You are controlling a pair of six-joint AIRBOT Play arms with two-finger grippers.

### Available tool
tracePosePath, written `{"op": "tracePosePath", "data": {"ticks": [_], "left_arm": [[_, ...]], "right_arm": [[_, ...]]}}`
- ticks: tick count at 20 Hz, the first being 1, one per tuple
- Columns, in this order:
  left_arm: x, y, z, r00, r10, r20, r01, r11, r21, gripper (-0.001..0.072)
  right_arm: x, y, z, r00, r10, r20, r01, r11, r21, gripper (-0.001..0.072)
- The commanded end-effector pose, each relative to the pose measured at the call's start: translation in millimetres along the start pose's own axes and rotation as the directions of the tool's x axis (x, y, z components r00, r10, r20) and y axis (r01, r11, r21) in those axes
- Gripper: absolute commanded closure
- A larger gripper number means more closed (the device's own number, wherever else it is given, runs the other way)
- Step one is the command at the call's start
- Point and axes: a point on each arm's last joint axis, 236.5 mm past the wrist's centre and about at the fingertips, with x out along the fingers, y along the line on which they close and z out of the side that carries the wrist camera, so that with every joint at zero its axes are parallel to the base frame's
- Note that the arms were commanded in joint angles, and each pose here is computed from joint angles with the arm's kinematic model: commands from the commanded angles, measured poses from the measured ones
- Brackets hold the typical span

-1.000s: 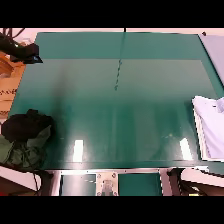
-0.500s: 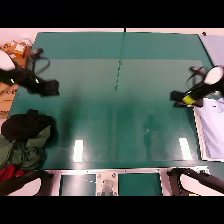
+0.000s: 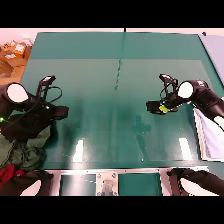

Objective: Fold the shirts.

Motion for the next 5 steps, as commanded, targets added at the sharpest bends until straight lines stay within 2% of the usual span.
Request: {"op": "tracePosePath", "data": {"ticks": [1,5], "left_arm": [[1.5,1.2,-3.0,1.000,0.007,0.000,-0.007,1.000,-0.001,0.0683],[1.5,1.6,-3.3,1.000,0.009,-0.001,-0.009,1.000,0.000,0.0683]], "right_arm": [[1.3,7.9,-0.8,1.000,0.018,0.005,-0.018,1.000,-0.009,0.0702],[1.3,7.9,-0.8,1.000,0.018,0.005,-0.018,1.000,-0.009,0.0702]]}}
